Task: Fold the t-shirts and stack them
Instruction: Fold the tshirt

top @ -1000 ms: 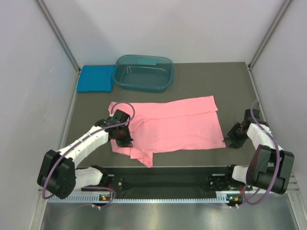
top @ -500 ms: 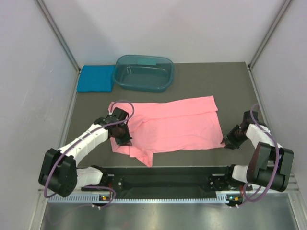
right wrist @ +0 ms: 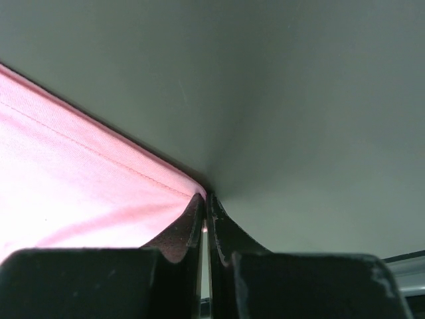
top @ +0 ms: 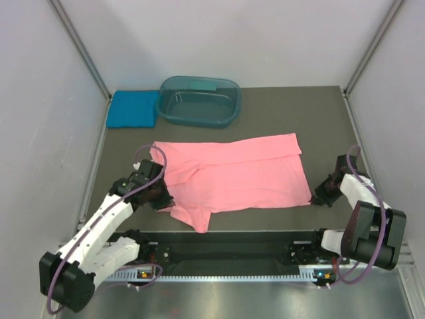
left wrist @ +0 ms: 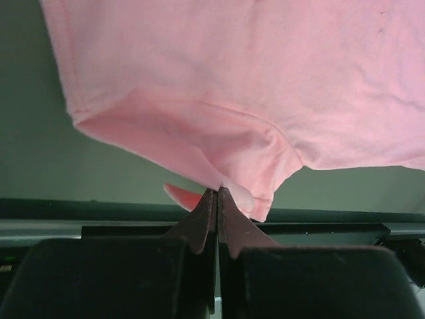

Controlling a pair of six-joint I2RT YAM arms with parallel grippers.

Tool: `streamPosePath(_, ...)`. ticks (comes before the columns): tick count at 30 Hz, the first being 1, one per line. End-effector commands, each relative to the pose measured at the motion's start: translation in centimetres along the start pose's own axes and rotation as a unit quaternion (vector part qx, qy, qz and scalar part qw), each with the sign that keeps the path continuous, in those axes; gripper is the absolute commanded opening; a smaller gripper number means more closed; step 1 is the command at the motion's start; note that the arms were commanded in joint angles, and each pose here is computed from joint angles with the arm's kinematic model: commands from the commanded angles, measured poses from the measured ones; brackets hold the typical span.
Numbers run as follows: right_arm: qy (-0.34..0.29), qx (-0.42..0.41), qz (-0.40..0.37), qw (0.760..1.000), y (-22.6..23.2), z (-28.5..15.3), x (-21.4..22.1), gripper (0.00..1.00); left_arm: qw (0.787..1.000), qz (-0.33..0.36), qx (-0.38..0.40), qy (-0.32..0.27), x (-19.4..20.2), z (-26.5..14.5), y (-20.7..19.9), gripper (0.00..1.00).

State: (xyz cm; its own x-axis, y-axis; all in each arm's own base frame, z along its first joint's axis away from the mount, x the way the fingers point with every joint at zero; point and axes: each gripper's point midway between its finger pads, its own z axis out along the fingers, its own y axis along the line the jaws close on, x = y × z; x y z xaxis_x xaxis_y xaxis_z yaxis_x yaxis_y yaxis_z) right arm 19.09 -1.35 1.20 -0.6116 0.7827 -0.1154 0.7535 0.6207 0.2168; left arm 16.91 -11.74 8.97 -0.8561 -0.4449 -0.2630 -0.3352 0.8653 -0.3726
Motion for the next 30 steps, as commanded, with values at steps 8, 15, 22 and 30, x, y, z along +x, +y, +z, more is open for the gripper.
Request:
streamPosePath(8,-0.016,0.040,-0.031,0.999,-1.1,0.1,0.2,0.00,0.998,-0.048,-0.031,-0.032,1.0,-3.2,2.9,0.00)
streamPosePath(15,-0.018,0.045,-0.036,0.998,-1.0,0.0,0.3,0.00,0.997,-0.048,-0.053,-0.043,1.1,-5.4,3.9,0.00)
streamPosePath(22,-0.027,0.060,-0.030,0.997,-1.4,0.1,-0.2,0.00,0.995,-0.048,-0.069,-0.045,1.2,-6.1,4.7,0.00)
streamPosePath(30,-0.034,0.076,-0.024,0.996,-1.9,0.1,-0.5,0.00,0.996,-0.040,-0.072,-0.047,1.0,-6.2,4.7,0.00)
